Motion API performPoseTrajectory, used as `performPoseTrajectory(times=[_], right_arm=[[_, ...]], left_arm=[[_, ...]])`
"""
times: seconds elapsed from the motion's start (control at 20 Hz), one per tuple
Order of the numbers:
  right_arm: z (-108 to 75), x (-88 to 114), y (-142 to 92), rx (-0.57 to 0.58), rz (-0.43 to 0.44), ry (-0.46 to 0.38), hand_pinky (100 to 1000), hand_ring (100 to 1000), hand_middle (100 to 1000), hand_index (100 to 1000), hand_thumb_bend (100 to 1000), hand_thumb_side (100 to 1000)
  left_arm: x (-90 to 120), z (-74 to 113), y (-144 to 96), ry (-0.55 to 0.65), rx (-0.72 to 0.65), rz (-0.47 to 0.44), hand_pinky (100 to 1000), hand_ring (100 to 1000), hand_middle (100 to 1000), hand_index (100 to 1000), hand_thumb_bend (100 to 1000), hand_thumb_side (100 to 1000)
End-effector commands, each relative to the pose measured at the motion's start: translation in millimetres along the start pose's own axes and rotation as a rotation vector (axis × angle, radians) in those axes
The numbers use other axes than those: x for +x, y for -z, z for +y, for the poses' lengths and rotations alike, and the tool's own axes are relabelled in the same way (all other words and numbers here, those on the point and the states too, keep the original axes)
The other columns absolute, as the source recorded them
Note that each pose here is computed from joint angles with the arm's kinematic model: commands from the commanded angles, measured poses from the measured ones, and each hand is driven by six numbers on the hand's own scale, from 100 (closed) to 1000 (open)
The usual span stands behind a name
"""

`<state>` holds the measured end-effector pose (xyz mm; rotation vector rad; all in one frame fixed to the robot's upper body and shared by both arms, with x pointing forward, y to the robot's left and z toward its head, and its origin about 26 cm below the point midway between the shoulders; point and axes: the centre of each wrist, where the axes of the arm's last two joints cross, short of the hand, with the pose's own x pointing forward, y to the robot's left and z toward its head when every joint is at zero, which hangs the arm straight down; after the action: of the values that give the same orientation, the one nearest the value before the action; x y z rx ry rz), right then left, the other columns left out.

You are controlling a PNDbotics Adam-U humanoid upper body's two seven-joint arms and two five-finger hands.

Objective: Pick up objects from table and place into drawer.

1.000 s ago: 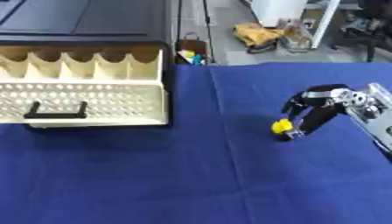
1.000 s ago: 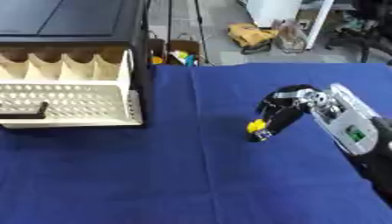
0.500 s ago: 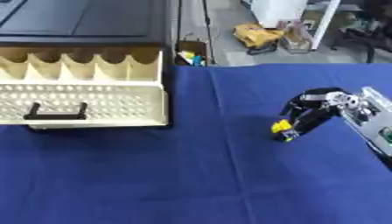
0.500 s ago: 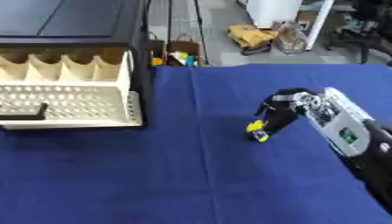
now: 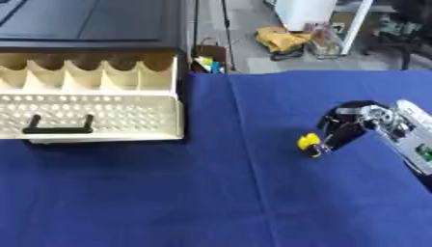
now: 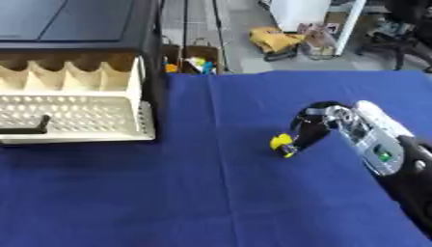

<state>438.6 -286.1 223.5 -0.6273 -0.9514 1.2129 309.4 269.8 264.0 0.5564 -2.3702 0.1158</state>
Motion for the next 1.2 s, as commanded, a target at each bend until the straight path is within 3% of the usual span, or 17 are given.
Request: performPoseTrajectory(times=[0.05,0.55,1.2], right_arm=[[-18.1,-4.8,-9.8,-0.050,0.025,-0.009,845,924,615,828,595,377],[-4.9,0.3,0.6,0.024,0.010,-0.009,842,920,608,809,624,322],[6.2,-2.3,6.7,0.015,0.022,-0.012,811,888,528,733,541,358]], left_arm=[[5.4,1.5,2.6,0.003,-0.007,-0.024,489,709,663,864,184,1000],[5.7,-0.3,2.3,-0.005,-0.014,-0.024,485,708,663,865,180,1000],[5.1,-0.8,1.3,-0.007,-0.022,-0.022,480,706,665,865,172,1000]])
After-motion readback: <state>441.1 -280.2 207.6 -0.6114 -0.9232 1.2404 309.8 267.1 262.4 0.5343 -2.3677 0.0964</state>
